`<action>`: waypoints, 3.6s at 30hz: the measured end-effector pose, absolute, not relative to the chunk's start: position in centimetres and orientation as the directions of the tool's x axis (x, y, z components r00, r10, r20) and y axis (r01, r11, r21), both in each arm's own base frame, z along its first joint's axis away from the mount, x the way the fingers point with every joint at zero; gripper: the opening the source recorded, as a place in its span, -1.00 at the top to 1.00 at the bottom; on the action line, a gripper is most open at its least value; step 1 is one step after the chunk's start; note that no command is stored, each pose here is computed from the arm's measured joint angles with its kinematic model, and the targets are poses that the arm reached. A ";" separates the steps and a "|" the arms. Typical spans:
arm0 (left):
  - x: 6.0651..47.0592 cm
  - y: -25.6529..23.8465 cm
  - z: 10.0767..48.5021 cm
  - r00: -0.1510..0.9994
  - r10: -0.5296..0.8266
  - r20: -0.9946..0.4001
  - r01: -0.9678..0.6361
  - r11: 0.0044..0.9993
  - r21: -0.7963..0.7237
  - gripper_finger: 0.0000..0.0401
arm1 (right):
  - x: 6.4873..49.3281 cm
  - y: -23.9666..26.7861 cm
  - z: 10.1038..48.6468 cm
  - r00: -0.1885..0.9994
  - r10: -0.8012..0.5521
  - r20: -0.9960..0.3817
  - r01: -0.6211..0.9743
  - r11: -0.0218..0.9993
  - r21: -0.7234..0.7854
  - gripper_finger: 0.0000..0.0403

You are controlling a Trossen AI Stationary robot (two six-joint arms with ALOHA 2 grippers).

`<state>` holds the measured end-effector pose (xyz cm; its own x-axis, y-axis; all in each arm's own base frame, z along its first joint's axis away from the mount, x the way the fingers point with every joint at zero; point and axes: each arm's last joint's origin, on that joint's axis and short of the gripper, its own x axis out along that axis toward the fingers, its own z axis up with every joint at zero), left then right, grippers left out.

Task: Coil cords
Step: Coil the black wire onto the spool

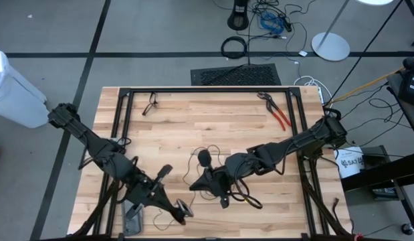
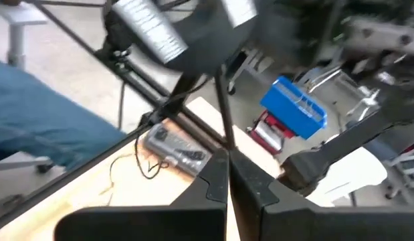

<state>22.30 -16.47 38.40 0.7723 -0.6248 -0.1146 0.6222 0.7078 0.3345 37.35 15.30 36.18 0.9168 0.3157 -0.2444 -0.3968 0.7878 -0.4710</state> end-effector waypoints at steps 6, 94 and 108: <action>21.2 -16.3 39.3 0.786 -0.614 -0.073 0.599 0.725 0.340 0.99 | 36.4 16.1 35.9 0.886 0.341 -0.315 -0.454 0.778 -0.435 1.00; 16.6 -15.6 40.6 0.954 -0.284 -0.096 0.299 0.890 0.344 0.99 | 42.5 14.7 31.1 0.901 0.385 -0.201 -0.425 0.877 -0.224 0.99; 16.5 -15.5 40.0 0.953 -0.264 -0.147 0.300 0.889 0.345 0.99 | 36.6 17.3 34.9 0.901 0.287 -0.326 -0.374 0.893 -0.249 1.00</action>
<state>16.54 -15.53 40.02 0.9532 -0.2641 -0.1471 0.2997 0.8893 0.3455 36.63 17.31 34.95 0.9008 0.2865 -0.3262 -0.3744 0.8931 -0.2493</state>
